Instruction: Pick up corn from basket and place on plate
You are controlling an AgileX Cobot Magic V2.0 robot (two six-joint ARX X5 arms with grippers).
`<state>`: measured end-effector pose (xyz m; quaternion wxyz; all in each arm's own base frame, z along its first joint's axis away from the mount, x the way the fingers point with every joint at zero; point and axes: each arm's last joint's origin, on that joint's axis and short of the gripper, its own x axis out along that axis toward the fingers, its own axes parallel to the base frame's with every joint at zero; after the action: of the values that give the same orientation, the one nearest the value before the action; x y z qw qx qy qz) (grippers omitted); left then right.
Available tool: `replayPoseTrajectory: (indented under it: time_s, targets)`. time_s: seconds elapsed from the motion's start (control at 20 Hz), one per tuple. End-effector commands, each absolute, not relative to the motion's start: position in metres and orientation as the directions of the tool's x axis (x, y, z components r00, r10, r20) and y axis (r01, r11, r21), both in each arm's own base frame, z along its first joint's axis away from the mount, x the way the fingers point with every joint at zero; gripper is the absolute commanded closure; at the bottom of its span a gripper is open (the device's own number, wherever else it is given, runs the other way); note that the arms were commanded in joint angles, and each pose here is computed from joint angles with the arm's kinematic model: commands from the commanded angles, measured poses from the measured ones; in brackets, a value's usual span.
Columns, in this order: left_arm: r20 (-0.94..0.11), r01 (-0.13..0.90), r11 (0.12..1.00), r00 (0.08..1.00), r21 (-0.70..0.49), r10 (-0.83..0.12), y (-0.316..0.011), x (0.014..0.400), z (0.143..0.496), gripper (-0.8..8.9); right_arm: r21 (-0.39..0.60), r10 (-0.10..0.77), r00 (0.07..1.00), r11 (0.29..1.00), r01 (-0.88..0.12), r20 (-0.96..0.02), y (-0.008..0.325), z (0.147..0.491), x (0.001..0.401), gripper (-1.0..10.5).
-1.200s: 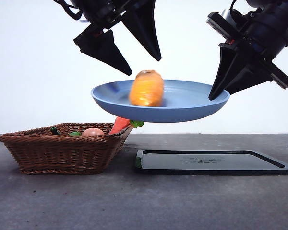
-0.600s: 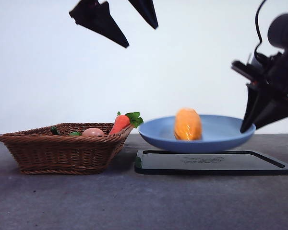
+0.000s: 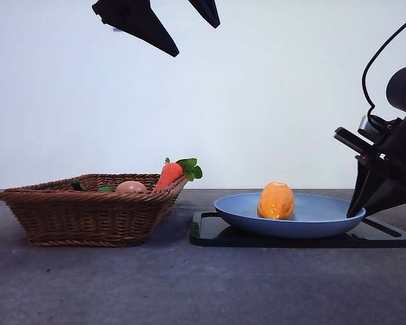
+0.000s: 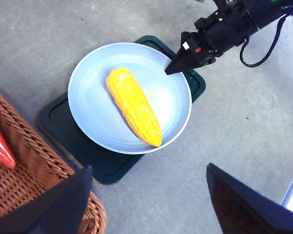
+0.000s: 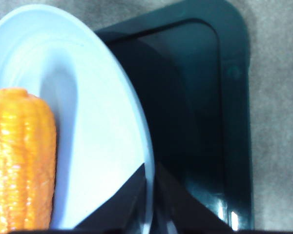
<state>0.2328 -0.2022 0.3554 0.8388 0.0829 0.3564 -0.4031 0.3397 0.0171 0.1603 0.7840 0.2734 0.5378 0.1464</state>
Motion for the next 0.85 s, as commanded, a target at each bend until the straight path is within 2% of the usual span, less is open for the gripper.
replayPoseTrajectory:
  time_s: [0.05, 0.25, 0.3, 0.45, 0.6, 0.85]
  targets:
    - [-0.644, 0.745, 0.652, 0.433, -0.138, -0.631, -0.205, 0.232, 0.363, 4.32, 0.584, 0.526, 0.385, 0.810, 0.046, -0.759, 0.018, 0.159, 0.346, 9.4]
    - [-0.644, 0.745, 0.652, 0.433, -0.138, -0.631, -0.205, 0.232, 0.363, 4.32, 0.592, 0.536, 0.383, 0.805, 0.036, -0.752, 0.018, 0.160, 0.345, 7.5]
    - [-0.644, 0.745, 0.652, 0.433, -0.138, -0.631, -0.205, 0.232, 0.363, 4.32, 0.604, 0.551, 0.379, 0.797, 0.024, -0.743, 0.018, 0.161, 0.345, 7.3]
    - [-0.645, 0.745, 0.652, 0.432, -0.138, -0.630, -0.205, 0.232, 0.363, 4.34, 0.617, 0.566, 0.395, 0.787, 0.002, -0.723, 0.017, 0.173, 0.342, 7.3]
    - [-0.645, 0.745, 0.653, 0.432, -0.138, -0.630, -0.205, 0.232, 0.363, 4.35, 0.591, 0.543, 0.447, 0.806, -0.037, -0.711, 0.015, 0.205, 0.328, 7.3]
    - [-0.645, 0.746, 0.652, 0.432, -0.137, -0.630, -0.205, 0.232, 0.363, 4.36, 0.495, 0.513, 0.455, 0.852, -0.169, -0.728, 0.020, 0.265, 0.274, 7.3]
